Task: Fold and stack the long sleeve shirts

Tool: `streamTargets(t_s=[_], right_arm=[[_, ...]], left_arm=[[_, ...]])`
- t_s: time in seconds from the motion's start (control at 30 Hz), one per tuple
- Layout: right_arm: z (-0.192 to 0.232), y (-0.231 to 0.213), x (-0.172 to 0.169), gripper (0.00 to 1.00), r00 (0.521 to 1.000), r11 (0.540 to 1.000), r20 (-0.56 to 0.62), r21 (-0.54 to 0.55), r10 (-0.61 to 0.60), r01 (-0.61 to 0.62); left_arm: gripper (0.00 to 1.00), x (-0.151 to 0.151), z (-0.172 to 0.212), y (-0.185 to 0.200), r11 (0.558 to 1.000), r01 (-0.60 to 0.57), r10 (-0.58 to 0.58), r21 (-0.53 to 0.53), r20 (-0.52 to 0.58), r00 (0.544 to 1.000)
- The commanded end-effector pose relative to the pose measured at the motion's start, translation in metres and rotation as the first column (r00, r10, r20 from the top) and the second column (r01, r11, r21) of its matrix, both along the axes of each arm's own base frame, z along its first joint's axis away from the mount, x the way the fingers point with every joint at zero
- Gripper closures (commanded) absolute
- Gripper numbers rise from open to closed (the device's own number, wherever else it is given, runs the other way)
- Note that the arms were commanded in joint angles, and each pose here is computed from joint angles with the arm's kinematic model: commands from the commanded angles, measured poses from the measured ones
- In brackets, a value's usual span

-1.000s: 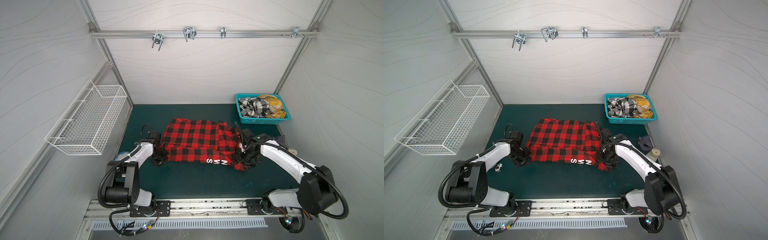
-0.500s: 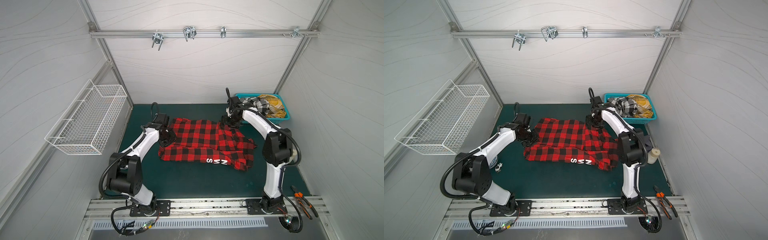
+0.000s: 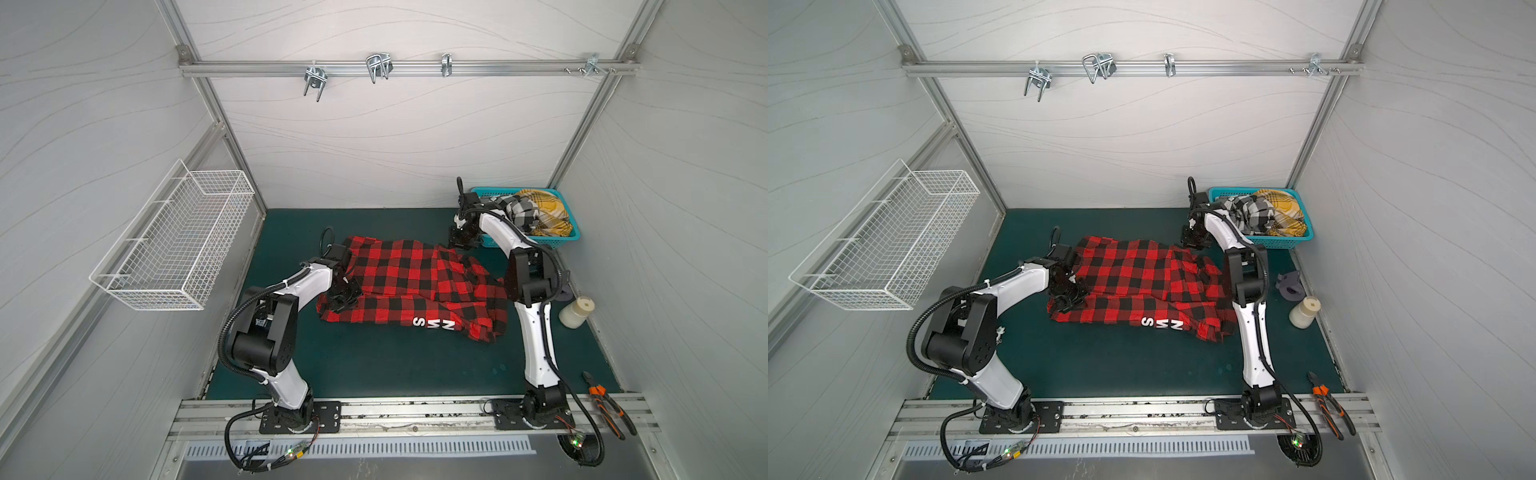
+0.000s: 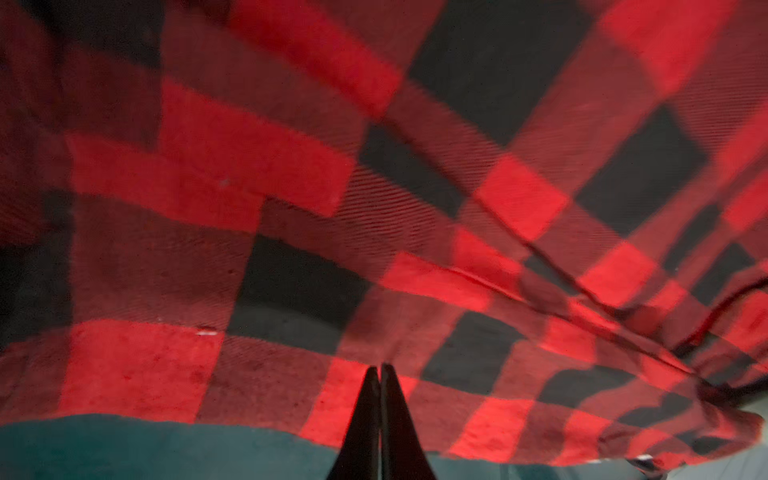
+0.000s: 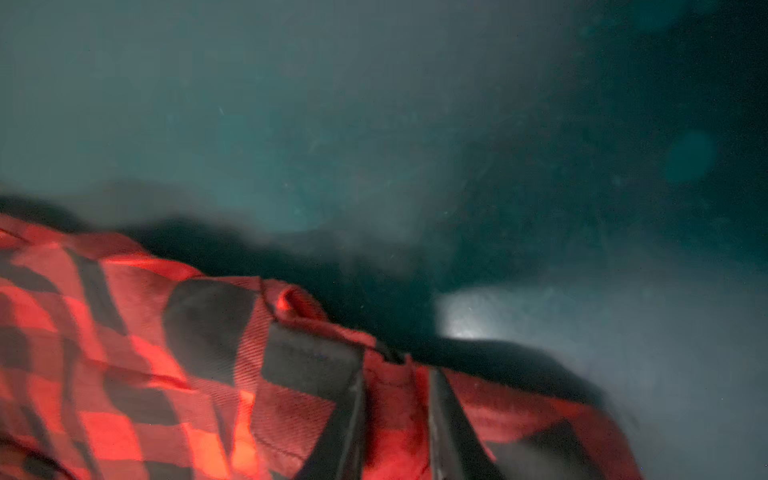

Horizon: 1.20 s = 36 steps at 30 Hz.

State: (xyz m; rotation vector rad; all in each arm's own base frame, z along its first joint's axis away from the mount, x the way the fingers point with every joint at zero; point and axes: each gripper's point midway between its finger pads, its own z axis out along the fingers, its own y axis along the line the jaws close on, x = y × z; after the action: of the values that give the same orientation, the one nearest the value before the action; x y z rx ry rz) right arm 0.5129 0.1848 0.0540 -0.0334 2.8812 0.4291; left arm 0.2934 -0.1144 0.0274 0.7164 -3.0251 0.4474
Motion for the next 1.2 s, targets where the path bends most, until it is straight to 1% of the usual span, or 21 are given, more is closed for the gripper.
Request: streamTargets(t_s=[0.0, 0.07, 0.1, 0.2, 0.3, 0.43, 0.53, 0.67, 0.77, 0.87, 0.9, 0.97, 1.07, 1.13, 1.17], right_arm=[[0.017, 0.006, 0.006, 0.90, 0.999, 1.000, 0.040, 0.007, 0.027, -0.028], [0.034, 0.006, 0.011, 0.98, 0.997, 1.000, 0.078, 0.010, 0.025, -0.026], [0.043, 0.007, 0.012, 1.00, 0.995, 1.000, 0.094, 0.015, 0.024, -0.025], [0.080, 0.012, 0.013, 1.00, 0.989, 0.998, 0.145, 0.061, 0.017, -0.026], [0.123, 0.013, 0.006, 1.00, 0.976, 0.998, 0.218, 0.064, 0.013, -0.028], [0.190, 0.012, -0.012, 1.00, 0.936, 0.999, 0.351, 0.032, 0.026, -0.040], [0.235, 0.013, -0.026, 1.00, 0.902, 0.999, 0.430, 0.032, 0.025, -0.043], [0.268, 0.013, -0.035, 1.00, 0.864, 0.999, 0.502, -0.017, 0.032, -0.028], [0.284, 0.018, -0.039, 1.00, 0.841, 0.999, 0.540, -0.007, 0.033, -0.035], [0.286, 0.037, -0.051, 1.00, 0.844, 0.997, 0.534, 0.015, 0.055, -0.075], [0.279, 0.049, -0.060, 1.00, 0.853, 0.995, 0.515, 0.006, 0.082, -0.100], [0.257, 0.069, -0.079, 1.00, 0.871, 0.992, 0.476, -0.019, 0.119, -0.125], [0.209, 0.120, -0.126, 1.00, 0.883, 0.980, 0.432, -0.011, 0.184, -0.198], [0.167, 0.148, -0.161, 1.00, 0.908, 0.978, 0.371, -0.008, 0.195, -0.207], [0.148, 0.160, -0.179, 0.95, 0.924, 0.976, 0.326, 0.018, 0.199, -0.217]], left_arm=[[0.98, -0.005, -0.006, 0.003, 1.000, 0.008, -0.007, 0.012, -0.027, 1.000], [1.00, -0.009, -0.008, 0.004, 1.000, 0.003, -0.002, 0.018, -0.031, 1.000], [1.00, -0.012, -0.010, 0.006, 1.000, 0.005, -0.004, 0.023, -0.038, 0.999], [1.00, -0.016, -0.012, 0.009, 0.999, 0.023, -0.021, 0.038, -0.055, 0.998], [1.00, -0.017, -0.010, 0.011, 0.999, 0.021, -0.019, 0.047, -0.050, 0.999], [1.00, -0.019, -0.013, 0.013, 0.998, 0.014, -0.012, 0.056, -0.044, 0.999], [1.00, -0.023, -0.020, 0.014, 0.999, 0.011, -0.008, 0.053, -0.073, 0.997], [1.00, -0.023, -0.017, 0.016, 0.998, 0.009, -0.006, 0.057, -0.059, 0.998], [1.00, -0.023, -0.013, 0.017, 0.998, 0.009, -0.006, 0.059, -0.048, 0.999], [1.00, -0.021, -0.005, 0.016, 0.999, 0.000, 0.001, 0.041, -0.028, 1.000], [0.94, -0.019, 0.003, 0.017, 1.000, -0.012, 0.012, 0.026, -0.006, 1.000], [0.79, -0.015, 0.022, 0.017, 0.999, -0.033, 0.033, 0.003, 0.046, 0.998], [0.67, -0.010, 0.057, 0.017, 0.998, -0.056, 0.058, -0.016, 0.127, 0.990], [0.61, -0.010, 0.075, 0.016, 0.996, -0.084, 0.089, -0.038, 0.158, 0.983], [0.58, -0.011, 0.079, 0.015, 0.994, -0.100, 0.107, -0.052, 0.163, 0.981]])
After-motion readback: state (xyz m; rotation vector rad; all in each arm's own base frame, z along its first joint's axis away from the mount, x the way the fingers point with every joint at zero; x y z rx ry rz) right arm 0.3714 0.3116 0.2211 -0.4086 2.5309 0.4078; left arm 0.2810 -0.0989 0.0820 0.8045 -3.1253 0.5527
